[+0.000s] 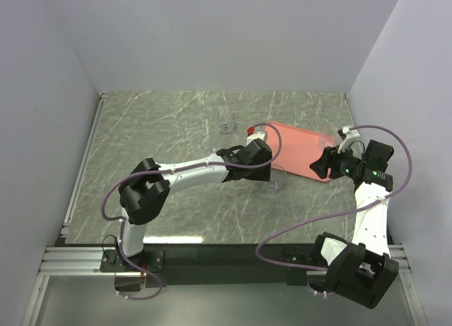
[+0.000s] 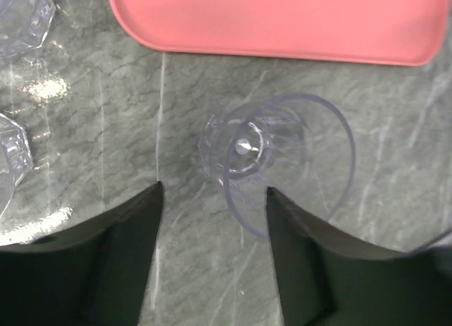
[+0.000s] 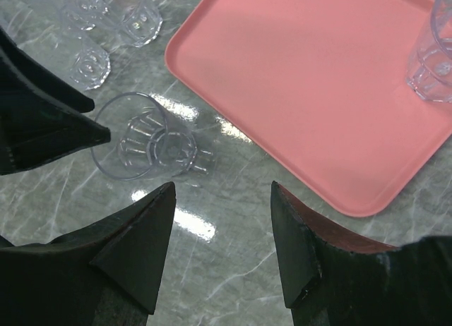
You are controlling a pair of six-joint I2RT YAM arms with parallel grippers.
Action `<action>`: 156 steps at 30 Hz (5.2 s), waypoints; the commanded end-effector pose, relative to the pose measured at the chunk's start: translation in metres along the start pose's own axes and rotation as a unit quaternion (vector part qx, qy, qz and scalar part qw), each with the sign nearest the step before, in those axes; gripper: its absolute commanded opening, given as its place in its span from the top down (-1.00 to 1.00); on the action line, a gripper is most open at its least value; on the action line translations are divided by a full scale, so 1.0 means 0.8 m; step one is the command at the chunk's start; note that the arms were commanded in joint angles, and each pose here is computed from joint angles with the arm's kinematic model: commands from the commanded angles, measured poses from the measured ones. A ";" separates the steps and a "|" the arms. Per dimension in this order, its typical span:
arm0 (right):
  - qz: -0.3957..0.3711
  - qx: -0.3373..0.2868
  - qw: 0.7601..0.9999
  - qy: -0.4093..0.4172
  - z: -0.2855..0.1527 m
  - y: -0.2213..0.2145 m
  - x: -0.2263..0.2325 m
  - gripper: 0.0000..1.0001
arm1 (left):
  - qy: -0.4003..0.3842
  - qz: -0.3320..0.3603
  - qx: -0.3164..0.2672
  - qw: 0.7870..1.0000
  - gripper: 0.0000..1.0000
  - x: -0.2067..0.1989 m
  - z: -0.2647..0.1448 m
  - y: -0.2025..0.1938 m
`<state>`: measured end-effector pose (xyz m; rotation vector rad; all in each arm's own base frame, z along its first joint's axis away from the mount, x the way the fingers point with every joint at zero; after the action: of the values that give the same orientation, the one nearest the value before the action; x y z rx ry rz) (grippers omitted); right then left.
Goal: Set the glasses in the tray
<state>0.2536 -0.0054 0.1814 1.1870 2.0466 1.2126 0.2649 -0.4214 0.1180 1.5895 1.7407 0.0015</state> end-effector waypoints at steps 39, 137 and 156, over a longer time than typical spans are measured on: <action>-0.012 -0.034 0.999 0.008 -0.014 0.015 0.005 -0.26 | -0.043 0.038 -0.114 0.992 0.99 -0.069 0.049 0.187; -0.199 0.045 0.963 0.178 0.057 0.051 0.090 -0.31 | 0.026 0.056 -0.385 0.921 -0.99 0.162 -0.276 0.231; -0.037 0.107 0.976 0.188 0.217 0.091 0.219 -0.32 | 0.199 0.108 -0.425 0.877 -0.99 0.261 -0.319 0.208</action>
<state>0.2954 0.2188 0.1460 0.8082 2.6917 1.2161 0.2871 -0.0996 0.2630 1.1494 1.4708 1.0198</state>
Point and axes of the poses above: each gripper's point midway between its finger pads, its own z axis out along the fingers, its own x axis along the line the jaws close on, y = z × x, the point moved 2 cm from there along -z, back along the fingers, and after that the axes turned 15 degrees about -z, right-handed, at the moved point
